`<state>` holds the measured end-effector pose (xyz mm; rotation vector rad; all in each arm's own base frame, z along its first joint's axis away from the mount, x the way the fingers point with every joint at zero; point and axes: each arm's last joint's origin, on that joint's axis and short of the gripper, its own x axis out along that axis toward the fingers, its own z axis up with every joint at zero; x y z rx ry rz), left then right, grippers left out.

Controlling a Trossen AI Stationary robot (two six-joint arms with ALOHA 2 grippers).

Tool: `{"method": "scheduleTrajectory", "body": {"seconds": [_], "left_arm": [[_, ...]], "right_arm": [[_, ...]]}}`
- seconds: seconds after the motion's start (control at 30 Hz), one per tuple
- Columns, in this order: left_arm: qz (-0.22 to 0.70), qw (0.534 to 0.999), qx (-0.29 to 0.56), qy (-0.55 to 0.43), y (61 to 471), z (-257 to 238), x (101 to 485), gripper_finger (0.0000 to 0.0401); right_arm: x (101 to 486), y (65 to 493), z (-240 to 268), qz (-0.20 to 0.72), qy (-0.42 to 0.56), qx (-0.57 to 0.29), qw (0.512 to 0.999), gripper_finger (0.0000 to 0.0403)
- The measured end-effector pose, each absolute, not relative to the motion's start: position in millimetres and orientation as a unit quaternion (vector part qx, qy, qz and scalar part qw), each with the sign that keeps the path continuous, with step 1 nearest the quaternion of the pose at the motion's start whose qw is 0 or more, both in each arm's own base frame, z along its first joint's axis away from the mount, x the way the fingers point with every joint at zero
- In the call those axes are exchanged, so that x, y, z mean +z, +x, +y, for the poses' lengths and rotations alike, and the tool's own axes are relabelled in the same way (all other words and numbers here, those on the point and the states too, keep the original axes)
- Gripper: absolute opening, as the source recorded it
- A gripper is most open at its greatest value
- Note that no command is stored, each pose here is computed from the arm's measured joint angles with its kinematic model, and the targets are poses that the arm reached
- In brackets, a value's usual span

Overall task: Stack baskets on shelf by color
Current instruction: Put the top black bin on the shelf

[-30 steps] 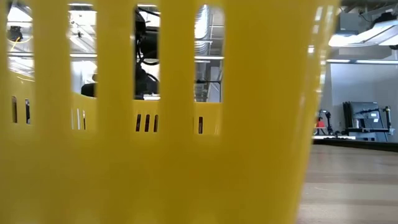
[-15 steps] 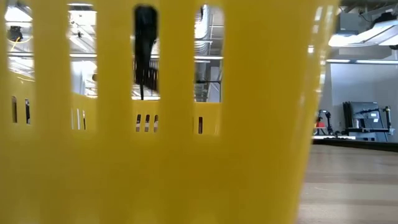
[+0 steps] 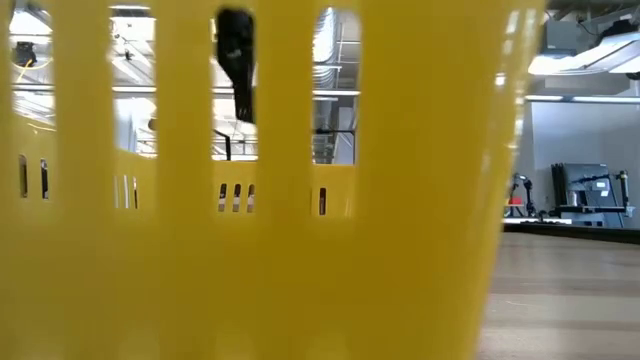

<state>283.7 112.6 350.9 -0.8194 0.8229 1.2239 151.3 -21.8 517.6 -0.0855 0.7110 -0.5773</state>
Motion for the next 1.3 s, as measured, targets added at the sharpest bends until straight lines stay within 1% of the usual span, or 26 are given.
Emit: {"method": "scheduleTrajectory", "body": {"seconds": [0.17, 0.23, 0.4, 0.57, 0.73, 0.8, 1.07, 1.2, 1.3], "left_arm": [[0.380, 0.630, 0.555, -0.388, 271, 138, 339, 0.0000], [0.374, 0.631, 0.555, -0.393, 269, 145, 339, 0.0000], [0.334, 0.655, 0.545, -0.402, 273, 158, 342, 0.0000], [0.341, 0.650, 0.541, -0.410, 272, 167, 338, 0.0000], [0.370, 0.637, 0.538, -0.409, 278, 171, 325, 0.0000], [0.394, 0.624, 0.538, -0.407, 282, 175, 314, 0.0000], [0.467, 0.598, 0.503, -0.414, 303, 188, 273, 0.0000], [0.480, 0.596, 0.486, -0.421, 310, 191, 262, 0.0000], [0.484, 0.600, 0.483, -0.416, 310, 191, 262, 0.0000]], "right_arm": [[521, 139, -21, 0.330, -0.038, -0.280, 0.901, 0.0007], [523, 134, -21, 0.323, -0.035, -0.281, 0.903, 0.0007], [526, 122, -20, 0.310, -0.031, -0.282, 0.907, 0.0005], [527, 116, -20, 0.301, -0.021, -0.285, 0.910, 0.0005], [528, 114, -20, 0.298, -0.020, -0.285, 0.911, 0.0007], [528, 114, -20, 0.298, -0.020, -0.285, 0.911, 0.0007], [527, 115, -20, 0.300, -0.020, -0.284, 0.910, 0.0007], [527, 115, -20, 0.300, -0.020, -0.284, 0.911, 0.0007], [527, 115, -20, 0.300, -0.020, -0.283, 0.911, 0.0008]]}}
